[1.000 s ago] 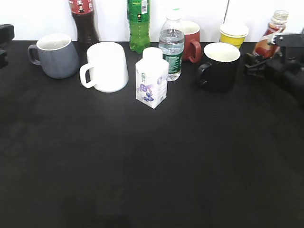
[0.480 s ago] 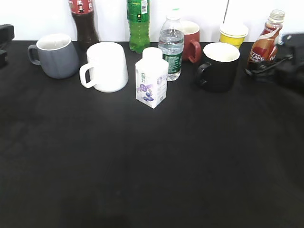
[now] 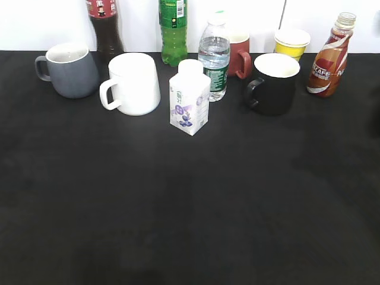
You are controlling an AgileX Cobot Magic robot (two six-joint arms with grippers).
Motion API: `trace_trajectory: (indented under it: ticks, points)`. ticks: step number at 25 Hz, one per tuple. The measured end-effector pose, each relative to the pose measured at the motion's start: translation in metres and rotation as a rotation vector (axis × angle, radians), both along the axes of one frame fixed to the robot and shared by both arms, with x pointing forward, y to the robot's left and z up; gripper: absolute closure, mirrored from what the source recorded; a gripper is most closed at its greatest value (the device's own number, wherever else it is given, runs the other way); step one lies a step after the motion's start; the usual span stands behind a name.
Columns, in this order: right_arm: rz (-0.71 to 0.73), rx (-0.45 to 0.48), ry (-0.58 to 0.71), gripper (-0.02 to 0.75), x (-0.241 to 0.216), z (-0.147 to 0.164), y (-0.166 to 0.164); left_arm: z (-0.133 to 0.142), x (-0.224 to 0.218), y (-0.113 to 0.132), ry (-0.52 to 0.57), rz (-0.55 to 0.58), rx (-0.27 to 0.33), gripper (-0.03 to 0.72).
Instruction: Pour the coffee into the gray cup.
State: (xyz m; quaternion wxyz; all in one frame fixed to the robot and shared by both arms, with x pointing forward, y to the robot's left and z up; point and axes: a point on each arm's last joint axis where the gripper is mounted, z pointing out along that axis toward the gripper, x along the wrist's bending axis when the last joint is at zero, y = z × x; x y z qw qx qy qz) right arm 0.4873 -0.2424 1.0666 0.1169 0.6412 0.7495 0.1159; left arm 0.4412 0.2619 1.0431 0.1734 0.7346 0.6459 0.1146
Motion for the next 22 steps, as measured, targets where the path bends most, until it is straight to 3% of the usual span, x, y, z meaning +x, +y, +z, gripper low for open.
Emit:
trace_trajectory:
  ticks: [1,3,5,8,11,14,18,22]
  points:
    - [-0.006,0.008,-0.031,0.189,-0.023,0.032,-0.006,0.008,-0.007,-0.002,0.098,0.001,-0.026,0.351]
    - [-0.008,0.042,-0.166,0.192,-0.065,0.070,-0.016,0.019,-0.023,-0.005,0.194,-0.006,-0.070,0.351]
    - [-0.008,0.085,-0.332,0.192,-0.110,0.100,-0.027,0.038,-0.045,-0.003,0.126,-0.015,-0.100,0.351]
    - [-0.008,0.143,-0.561,0.192,-0.181,0.120,-0.045,0.078,-0.105,0.008,-0.164,-0.034,-0.152,0.351]
    - [0.002,0.160,-0.682,0.179,-0.236,0.095,-0.059,0.096,-0.166,0.021,-0.431,-0.041,-0.162,0.323]
    - [0.019,0.137,-0.680,0.125,-0.257,0.044,-0.064,0.097,-0.205,0.035,-0.604,-0.019,-0.113,0.113]
    - [0.024,0.103,-0.544,0.141,-0.247,-0.010,-0.062,0.063,-0.206,0.039,-0.558,-0.005,-0.068,0.129]
    - [0.049,0.114,-0.590,0.148,-0.242,-0.011,-0.059,0.027,-0.195,0.037,-0.431,-0.007,-0.047,0.134]
